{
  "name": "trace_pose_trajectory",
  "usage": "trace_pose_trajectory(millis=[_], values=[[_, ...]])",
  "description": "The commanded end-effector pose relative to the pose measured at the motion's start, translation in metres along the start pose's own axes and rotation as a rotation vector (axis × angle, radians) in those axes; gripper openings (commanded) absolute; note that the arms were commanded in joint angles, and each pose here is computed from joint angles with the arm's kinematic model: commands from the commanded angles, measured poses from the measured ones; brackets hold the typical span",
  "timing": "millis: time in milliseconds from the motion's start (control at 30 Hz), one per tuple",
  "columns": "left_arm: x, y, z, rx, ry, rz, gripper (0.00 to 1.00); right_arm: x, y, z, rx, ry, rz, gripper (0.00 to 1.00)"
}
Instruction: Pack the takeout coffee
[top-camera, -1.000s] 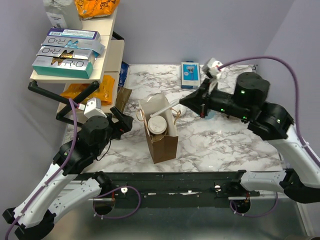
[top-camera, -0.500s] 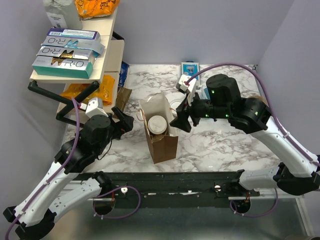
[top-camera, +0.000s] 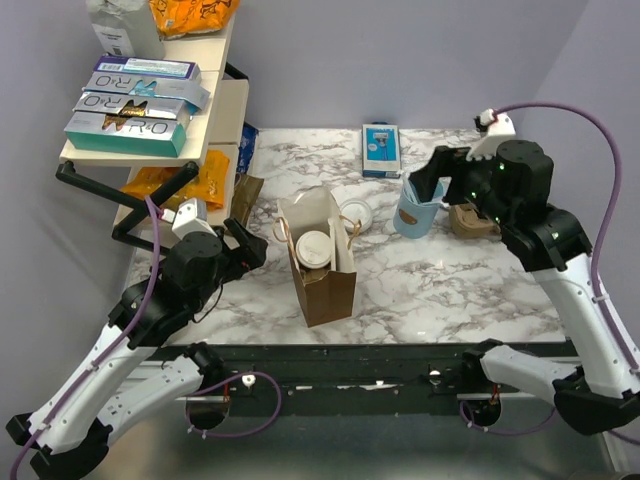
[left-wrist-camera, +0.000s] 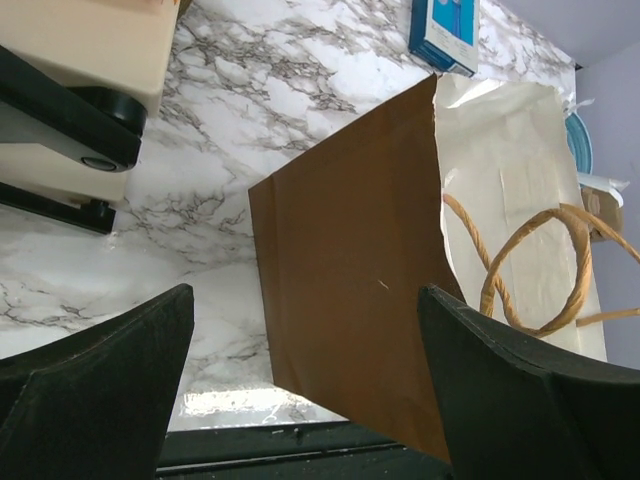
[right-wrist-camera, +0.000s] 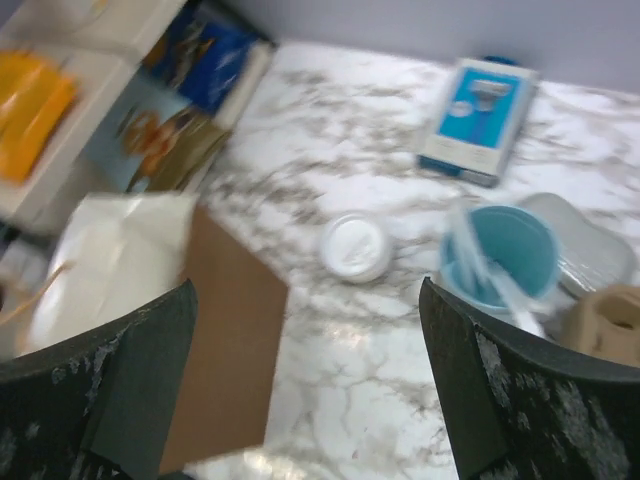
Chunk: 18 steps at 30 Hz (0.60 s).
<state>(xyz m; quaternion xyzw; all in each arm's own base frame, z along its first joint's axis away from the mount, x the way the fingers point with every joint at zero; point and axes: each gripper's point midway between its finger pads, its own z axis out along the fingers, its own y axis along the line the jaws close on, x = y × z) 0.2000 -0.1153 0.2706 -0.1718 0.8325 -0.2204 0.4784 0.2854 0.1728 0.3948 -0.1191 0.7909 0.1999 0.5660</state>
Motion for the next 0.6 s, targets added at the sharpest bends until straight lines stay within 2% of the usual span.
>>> trace_pose_trajectory(millis=[0,167,300,567], values=[[0.018,0.012,0.000,-0.020,0.047,-0.012,0.99,0.032,-0.072,0.008,0.219,-0.029,0.240,1.00],[0.033,0.039,0.001,-0.117,0.068,-0.026,0.99,0.093,-0.100,-0.006,0.352,-0.041,0.322,1.00],[0.047,0.046,0.011,-0.136,0.090,-0.035,0.99,0.119,-0.115,-0.020,0.414,-0.097,0.340,1.00],[0.049,0.053,0.016,-0.148,0.058,-0.067,0.99,0.143,-0.124,-0.035,0.448,-0.112,0.286,1.00]])
